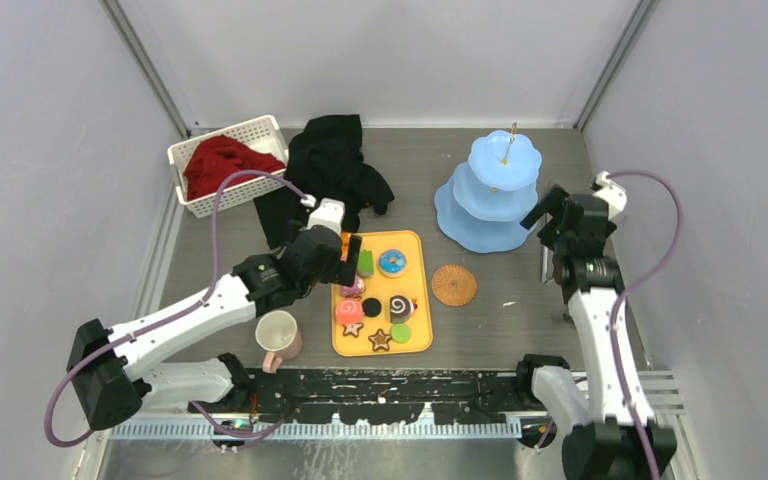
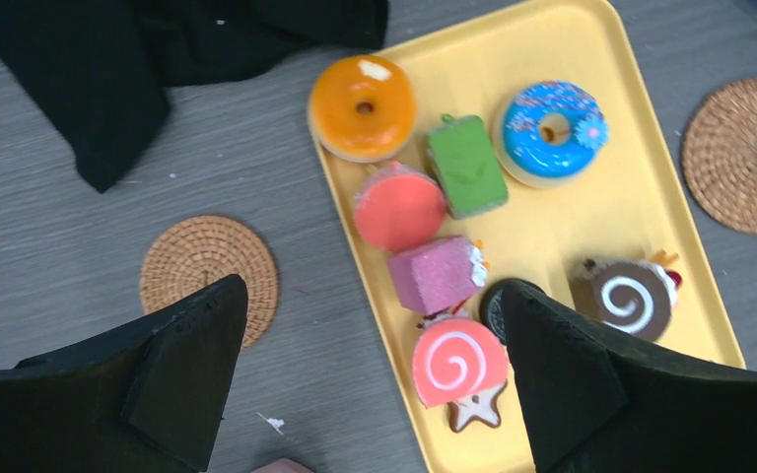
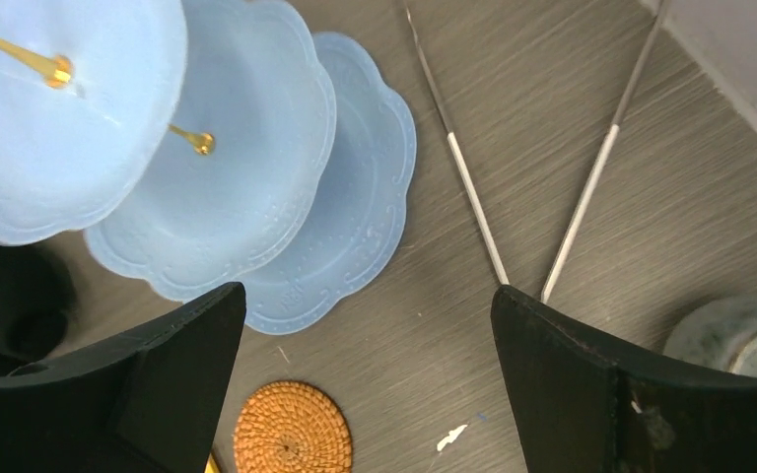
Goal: Serve the afternoon tea
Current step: Move the clamp to the center of the board.
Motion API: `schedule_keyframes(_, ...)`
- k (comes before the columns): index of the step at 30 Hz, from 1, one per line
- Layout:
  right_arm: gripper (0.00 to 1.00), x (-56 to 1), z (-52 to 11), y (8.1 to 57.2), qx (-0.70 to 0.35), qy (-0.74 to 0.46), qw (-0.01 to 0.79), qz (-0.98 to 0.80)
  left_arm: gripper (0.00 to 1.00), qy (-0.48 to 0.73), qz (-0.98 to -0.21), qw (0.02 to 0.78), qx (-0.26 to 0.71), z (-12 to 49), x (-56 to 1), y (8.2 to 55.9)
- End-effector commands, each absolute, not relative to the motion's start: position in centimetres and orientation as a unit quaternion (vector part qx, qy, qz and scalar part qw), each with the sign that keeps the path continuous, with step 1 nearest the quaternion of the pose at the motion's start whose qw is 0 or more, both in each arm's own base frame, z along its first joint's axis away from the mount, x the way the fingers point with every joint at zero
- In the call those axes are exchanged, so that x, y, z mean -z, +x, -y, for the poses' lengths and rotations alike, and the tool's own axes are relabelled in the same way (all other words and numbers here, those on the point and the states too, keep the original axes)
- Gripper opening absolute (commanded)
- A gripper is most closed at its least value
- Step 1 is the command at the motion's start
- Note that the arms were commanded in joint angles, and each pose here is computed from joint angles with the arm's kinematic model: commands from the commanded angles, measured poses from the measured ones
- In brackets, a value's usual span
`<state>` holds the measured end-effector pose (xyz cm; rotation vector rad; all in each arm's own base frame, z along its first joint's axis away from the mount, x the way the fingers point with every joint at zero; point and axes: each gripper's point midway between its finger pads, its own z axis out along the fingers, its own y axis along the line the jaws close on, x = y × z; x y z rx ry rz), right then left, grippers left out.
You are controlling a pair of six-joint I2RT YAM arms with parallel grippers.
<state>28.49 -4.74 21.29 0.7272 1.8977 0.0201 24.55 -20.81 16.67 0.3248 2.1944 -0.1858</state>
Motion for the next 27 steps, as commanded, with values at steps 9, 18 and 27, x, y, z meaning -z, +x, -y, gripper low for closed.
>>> schedule_keyframes(9, 0.77, -14.1, 4.6, 32.2, -0.002, 0.298, 0.412, -0.861, 0.99, 0.039, -0.849, 0.522, 0.072, 17.8, -19.1, 25.4)
schedule_keyframes(18, 0.57, -10.2, 9.0, 31.7, 0.068, 0.344, 0.375, -0.858, 0.99, 0.041, -0.844, 0.531, 0.070, 16.6, -19.4, 24.6)
schedule_keyframes(27, 0.50, -7.3, 10.4, 33.8, 0.082, 0.323, 0.343, -0.878, 0.99, 0.049, -0.844, 0.531, 0.053, 16.7, -19.6, 25.1)
